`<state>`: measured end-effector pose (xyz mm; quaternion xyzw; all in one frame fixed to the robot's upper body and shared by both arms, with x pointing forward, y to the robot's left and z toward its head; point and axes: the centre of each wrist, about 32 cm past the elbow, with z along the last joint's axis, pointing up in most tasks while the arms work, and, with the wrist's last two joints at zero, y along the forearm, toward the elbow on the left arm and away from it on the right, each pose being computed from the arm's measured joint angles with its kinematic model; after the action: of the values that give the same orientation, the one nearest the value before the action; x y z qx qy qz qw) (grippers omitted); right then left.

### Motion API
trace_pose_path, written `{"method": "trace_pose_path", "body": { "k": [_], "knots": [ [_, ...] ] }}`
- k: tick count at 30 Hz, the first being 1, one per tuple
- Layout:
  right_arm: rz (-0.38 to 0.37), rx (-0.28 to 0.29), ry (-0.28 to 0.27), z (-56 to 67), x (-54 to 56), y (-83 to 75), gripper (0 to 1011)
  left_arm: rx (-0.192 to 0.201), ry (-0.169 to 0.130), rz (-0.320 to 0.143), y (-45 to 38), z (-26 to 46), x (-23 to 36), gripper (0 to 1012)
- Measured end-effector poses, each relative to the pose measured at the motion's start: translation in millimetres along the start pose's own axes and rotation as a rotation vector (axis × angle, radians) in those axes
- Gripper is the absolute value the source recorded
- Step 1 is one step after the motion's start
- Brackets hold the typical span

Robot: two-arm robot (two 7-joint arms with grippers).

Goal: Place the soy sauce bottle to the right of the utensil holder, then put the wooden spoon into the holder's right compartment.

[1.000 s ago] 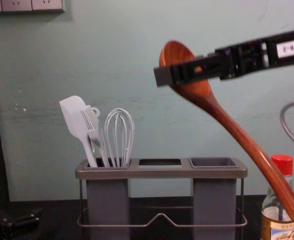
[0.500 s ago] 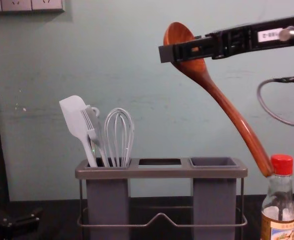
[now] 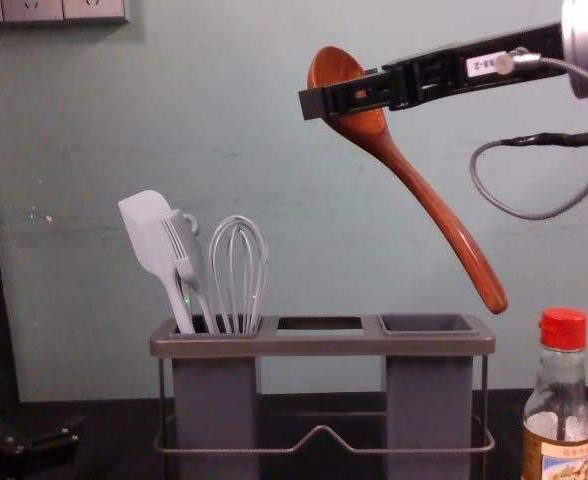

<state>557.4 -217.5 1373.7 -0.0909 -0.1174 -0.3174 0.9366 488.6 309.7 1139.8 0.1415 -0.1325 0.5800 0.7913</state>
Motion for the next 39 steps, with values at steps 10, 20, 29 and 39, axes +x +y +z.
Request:
{"method": "trace_pose_path", "body": {
  "k": [10, 20, 29, 39],
  "knots": [
    [-0.006, -0.043, 0.006, -1.6, 22.0, 30.3, 839, 0.0, 0.0, 0.0, 0.0, 0.0, 0.0, 1012],
    [-0.005, -0.064, 0.028, -13.1, 31.8, 44.8, 839, 0.0, 0.0, 0.0, 0.0, 0.0, 0.0, 1011],
    [0.008, -0.051, 0.039, -19.6, 33.4, 54.8, 840, 0.0, 0.0, 0.0, 0.0, 0.0, 0.0, 1011],
    [0.023, -0.042, 0.039, -22.4, 32.1, 61.5, 840, 0.0, 0.0, 0.0, 0.0, 0.0, 0.0, 1011]
  ]
}}
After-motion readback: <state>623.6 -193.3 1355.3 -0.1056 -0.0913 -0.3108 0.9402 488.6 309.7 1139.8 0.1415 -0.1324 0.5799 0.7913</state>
